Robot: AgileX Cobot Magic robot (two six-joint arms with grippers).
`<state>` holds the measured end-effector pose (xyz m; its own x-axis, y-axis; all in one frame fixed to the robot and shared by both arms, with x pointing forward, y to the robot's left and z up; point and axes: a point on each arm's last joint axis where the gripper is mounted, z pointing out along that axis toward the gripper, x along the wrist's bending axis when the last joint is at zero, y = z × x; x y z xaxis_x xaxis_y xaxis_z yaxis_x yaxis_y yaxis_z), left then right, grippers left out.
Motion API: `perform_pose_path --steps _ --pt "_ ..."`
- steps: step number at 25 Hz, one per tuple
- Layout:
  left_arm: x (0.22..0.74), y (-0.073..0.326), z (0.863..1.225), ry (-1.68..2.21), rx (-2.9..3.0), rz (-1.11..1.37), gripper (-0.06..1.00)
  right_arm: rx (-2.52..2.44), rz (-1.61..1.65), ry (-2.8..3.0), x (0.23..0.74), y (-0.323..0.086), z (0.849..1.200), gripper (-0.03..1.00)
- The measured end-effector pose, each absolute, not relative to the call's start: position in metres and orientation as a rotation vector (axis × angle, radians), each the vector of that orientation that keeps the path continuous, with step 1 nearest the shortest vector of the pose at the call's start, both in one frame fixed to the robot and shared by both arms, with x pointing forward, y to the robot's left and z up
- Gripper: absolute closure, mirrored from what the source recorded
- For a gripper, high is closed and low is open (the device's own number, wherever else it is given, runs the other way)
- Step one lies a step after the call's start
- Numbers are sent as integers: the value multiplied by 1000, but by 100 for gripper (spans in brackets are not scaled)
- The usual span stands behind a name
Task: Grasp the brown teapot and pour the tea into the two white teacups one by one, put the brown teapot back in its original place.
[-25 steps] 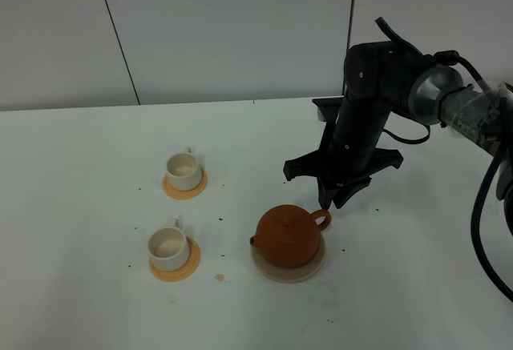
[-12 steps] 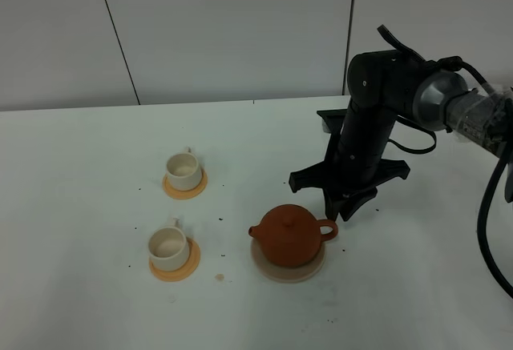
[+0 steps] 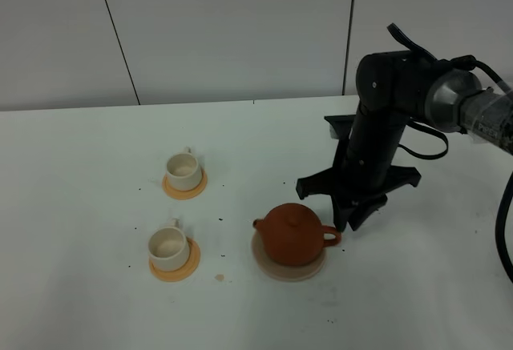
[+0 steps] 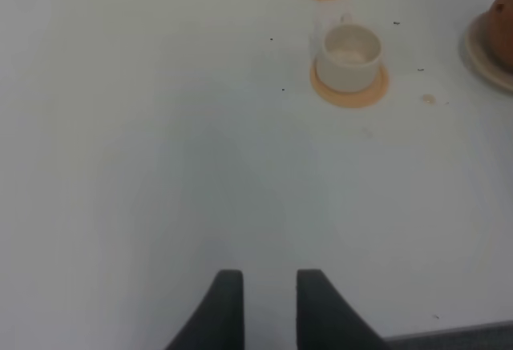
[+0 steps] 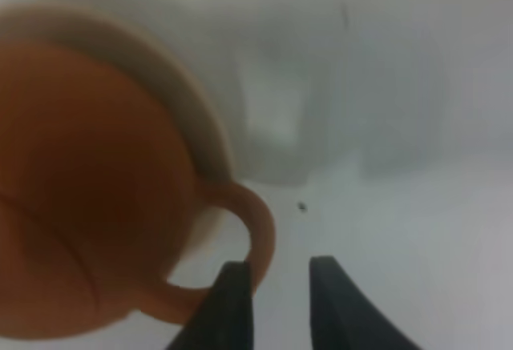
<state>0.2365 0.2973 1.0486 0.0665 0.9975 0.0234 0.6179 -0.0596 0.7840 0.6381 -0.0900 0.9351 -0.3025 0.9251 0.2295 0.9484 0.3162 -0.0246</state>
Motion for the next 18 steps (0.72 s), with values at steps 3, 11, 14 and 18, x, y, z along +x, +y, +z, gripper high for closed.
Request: perform_pose_path --steps 3,11,14,18 --pt "236 297 1049 1614 1745 806 71 -1712 -131 -2363 634 -91 929 79" --pt "236 297 1049 1614 1745 806 71 -1710 -155 -2379 633 -92 938 79" --pt "236 297 1049 1614 1745 806 71 -1711 -176 -2408 632 -94 949 79" --pt "236 297 1049 1614 1745 806 71 -1692 -215 -2449 631 -95 962 79"
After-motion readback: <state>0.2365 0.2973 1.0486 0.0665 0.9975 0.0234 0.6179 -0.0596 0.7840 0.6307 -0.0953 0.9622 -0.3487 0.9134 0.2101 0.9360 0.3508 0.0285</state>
